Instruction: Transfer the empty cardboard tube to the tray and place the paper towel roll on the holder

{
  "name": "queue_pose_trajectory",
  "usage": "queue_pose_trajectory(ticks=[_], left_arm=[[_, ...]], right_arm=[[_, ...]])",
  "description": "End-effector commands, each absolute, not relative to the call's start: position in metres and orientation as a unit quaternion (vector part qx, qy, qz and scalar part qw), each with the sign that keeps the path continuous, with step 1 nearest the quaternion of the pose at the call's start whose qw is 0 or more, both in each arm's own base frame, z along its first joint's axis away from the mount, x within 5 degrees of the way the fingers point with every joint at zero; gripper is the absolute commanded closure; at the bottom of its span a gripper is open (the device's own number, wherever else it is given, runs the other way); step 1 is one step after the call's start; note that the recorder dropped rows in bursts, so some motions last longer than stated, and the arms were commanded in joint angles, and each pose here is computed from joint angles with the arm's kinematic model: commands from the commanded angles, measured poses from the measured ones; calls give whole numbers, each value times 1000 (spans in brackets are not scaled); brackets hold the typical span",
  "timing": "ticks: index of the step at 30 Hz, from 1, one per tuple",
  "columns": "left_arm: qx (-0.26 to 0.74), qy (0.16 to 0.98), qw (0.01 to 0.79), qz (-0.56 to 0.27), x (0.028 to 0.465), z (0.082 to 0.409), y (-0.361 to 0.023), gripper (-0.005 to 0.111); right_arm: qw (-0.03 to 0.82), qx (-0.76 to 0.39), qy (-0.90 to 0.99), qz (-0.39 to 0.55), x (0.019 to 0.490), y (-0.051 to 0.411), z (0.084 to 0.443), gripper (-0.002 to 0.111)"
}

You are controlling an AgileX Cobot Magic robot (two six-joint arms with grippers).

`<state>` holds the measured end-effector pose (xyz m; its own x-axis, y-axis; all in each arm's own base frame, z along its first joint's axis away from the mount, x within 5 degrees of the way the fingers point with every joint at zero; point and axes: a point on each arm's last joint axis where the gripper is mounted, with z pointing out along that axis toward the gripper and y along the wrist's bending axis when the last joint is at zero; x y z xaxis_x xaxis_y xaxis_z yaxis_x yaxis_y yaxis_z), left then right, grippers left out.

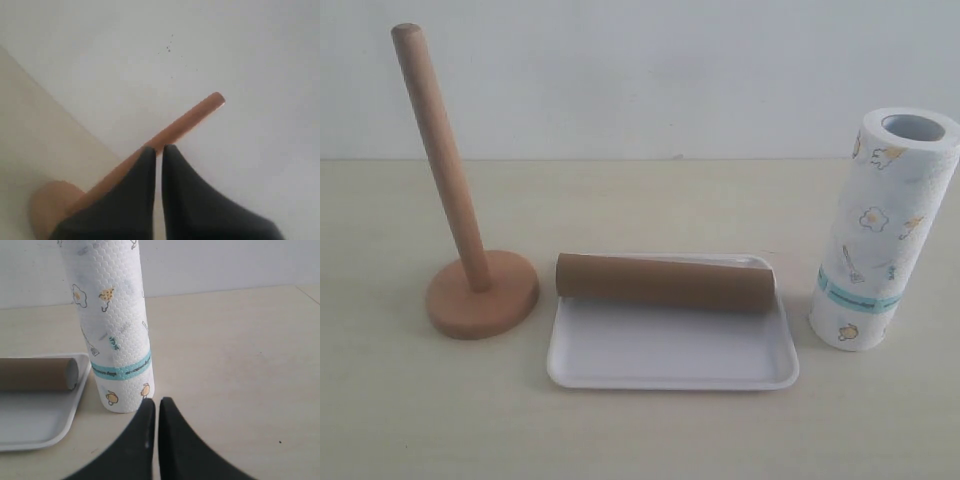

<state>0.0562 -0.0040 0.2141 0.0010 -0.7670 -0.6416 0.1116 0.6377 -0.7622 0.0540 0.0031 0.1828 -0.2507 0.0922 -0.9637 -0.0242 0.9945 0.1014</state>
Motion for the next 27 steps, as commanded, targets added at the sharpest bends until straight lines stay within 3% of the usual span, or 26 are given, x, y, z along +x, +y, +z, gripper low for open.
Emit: queue_pose_trajectory(ticks=[1,8,14,27], left_arm=[[-108,683,707,-151,56,209,-2,103],[-98,725,676,-94,56,199,2,103],[39,785,618,17,54,184,1,103],[10,784,620,30,54,184,3,103]], right_arm=[[618,23,785,45,54,3,184,106],[618,23,785,45,54,3,184,106],[618,23,785,45,54,3,184,106],[618,23,785,45,54,3,184,106]])
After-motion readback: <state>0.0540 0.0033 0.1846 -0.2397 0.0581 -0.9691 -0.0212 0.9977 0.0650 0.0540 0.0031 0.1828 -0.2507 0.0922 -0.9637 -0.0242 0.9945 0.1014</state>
